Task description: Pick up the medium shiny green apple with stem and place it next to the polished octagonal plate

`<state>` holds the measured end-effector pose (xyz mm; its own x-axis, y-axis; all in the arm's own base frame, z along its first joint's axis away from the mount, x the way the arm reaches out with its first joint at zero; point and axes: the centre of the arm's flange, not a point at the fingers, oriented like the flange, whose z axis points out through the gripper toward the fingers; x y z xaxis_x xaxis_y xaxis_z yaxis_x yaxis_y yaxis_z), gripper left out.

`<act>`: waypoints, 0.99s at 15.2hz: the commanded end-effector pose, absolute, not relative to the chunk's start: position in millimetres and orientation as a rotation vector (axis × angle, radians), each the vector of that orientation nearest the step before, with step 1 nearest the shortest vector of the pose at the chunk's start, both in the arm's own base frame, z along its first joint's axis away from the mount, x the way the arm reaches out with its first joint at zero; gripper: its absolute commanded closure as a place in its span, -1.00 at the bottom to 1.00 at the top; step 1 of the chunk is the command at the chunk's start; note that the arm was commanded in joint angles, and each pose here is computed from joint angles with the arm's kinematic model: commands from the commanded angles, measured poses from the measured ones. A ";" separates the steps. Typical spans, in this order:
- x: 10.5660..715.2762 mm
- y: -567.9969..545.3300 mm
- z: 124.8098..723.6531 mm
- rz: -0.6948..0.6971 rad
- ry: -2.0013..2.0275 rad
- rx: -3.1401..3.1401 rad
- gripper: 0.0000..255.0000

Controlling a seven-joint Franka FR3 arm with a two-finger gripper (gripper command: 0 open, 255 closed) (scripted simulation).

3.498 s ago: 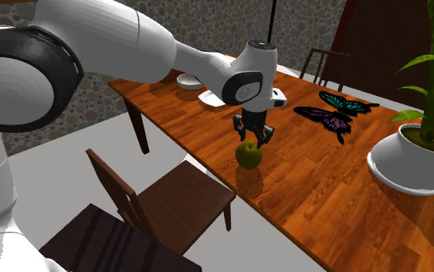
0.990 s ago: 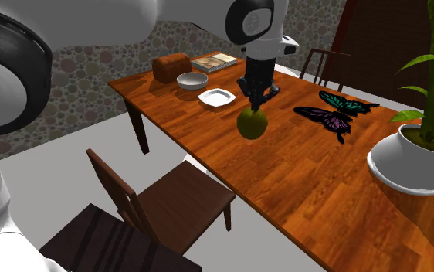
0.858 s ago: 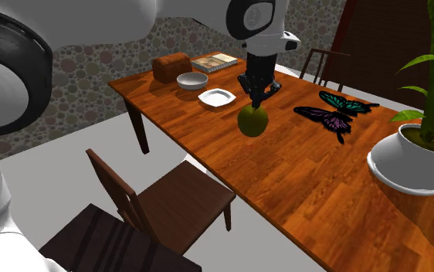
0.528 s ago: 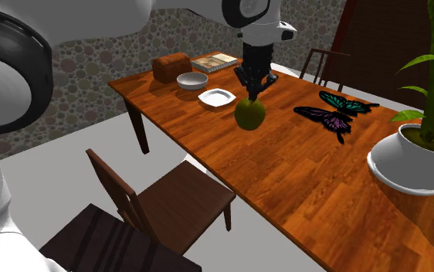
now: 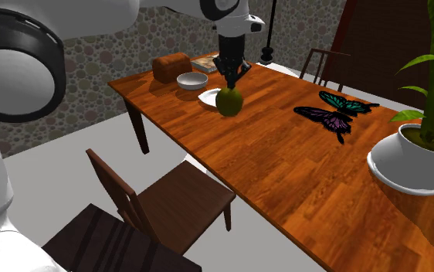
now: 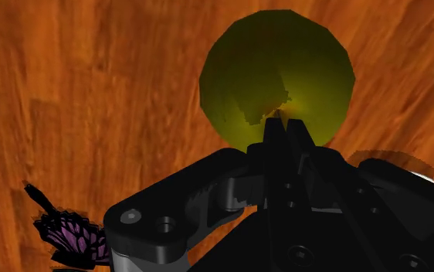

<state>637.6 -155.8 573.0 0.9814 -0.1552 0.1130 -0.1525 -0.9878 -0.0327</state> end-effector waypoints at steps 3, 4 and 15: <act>660.2 -105.2 574.1 -0.181 0.243 -3.103 1.00; 665.6 -93.1 574.1 -0.181 0.243 -3.103 1.00; 725.3 39.2 575.0 -0.181 0.243 -3.103 1.00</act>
<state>720.8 22.3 575.5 0.9810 -0.1566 0.1146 -0.1539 -0.9876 -0.0328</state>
